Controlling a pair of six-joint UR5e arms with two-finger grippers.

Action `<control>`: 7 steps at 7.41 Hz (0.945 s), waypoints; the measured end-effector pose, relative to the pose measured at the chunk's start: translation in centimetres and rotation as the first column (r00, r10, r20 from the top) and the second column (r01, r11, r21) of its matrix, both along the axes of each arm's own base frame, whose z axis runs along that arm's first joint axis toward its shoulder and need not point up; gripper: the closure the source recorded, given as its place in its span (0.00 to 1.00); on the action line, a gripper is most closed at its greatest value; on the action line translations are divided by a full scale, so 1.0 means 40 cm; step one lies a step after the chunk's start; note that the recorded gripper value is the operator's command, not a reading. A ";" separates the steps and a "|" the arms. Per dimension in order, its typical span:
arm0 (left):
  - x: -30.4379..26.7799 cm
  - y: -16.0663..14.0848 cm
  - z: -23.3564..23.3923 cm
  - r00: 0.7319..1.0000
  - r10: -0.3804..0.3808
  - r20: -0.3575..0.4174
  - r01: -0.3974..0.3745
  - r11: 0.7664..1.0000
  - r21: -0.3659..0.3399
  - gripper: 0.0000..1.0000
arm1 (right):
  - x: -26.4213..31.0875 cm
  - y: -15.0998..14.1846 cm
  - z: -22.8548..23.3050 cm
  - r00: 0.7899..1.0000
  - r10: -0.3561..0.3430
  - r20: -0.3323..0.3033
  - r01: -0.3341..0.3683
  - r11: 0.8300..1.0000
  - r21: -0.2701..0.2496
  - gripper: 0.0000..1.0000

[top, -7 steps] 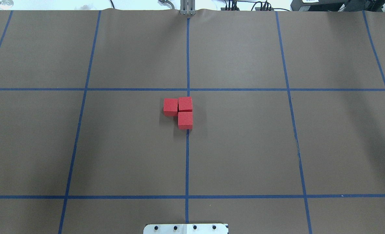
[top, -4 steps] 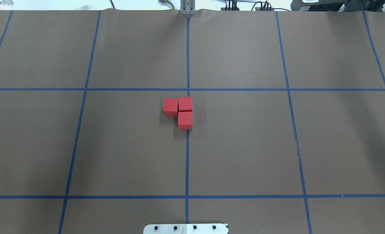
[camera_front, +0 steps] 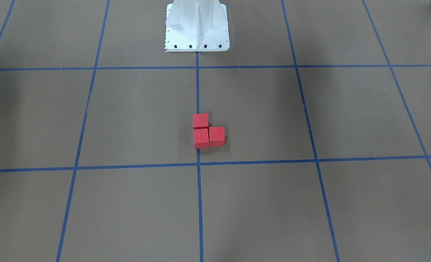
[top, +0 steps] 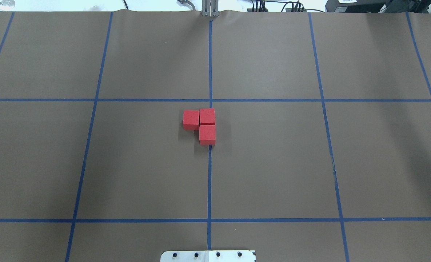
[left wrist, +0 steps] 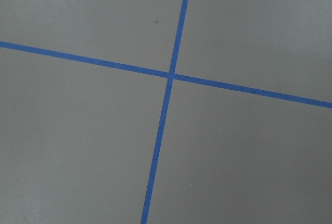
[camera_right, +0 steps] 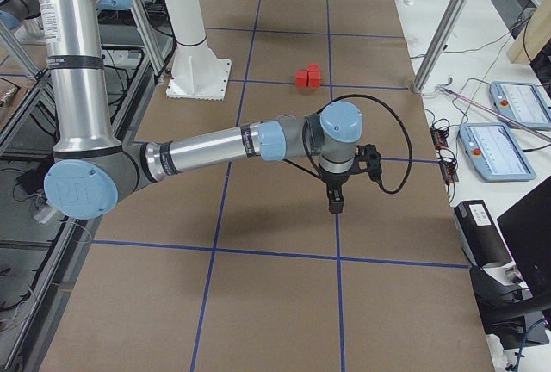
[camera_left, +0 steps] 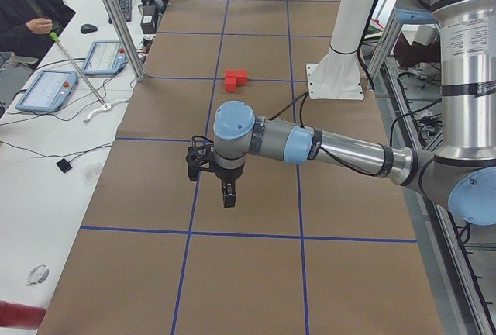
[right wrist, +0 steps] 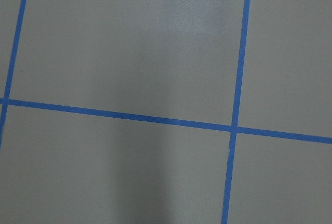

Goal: Form red blocks into L shape at center

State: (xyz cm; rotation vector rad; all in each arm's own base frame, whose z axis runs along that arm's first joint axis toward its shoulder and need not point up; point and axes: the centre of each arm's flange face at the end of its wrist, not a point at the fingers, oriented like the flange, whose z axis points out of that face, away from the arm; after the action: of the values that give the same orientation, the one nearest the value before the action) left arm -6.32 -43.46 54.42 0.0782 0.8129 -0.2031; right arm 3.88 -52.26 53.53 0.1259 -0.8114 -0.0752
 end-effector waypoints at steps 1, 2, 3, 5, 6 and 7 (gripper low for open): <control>0.000 0.011 -0.008 1.000 0.000 0.000 0.000 1.000 0.006 0.00 | -0.005 -0.001 0.002 1.000 -0.004 -0.001 0.004 1.000 -0.001 0.00; 0.000 0.018 -0.015 1.000 0.001 -0.001 -0.001 1.000 0.012 0.00 | -0.009 -0.001 0.004 1.000 -0.007 -0.001 0.007 1.000 -0.003 0.00; 0.002 0.022 -0.016 1.000 0.003 -0.002 -0.003 1.000 0.013 0.00 | -0.014 -0.001 0.008 1.000 -0.011 -0.003 0.011 1.000 -0.005 0.00; 0.003 0.024 -0.017 1.000 0.005 -0.004 -0.005 1.000 0.016 0.00 | -0.022 -0.002 0.013 1.000 -0.016 -0.006 0.016 1.000 -0.009 0.00; 0.003 0.023 -0.017 1.000 0.005 -0.004 -0.005 1.000 0.016 0.00 | -0.022 -0.003 0.013 1.000 -0.017 -0.007 0.017 1.000 -0.009 0.00; 0.004 0.022 -0.019 1.000 0.005 -0.004 -0.005 1.000 0.017 0.00 | -0.023 -0.003 0.014 1.000 -0.017 -0.007 0.017 1.000 -0.010 0.00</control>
State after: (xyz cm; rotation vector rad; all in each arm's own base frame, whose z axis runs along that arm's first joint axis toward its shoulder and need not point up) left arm -6.16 -42.58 53.68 0.0920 0.8192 -0.1913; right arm 2.97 -52.37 54.09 0.1093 -0.8058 -0.0878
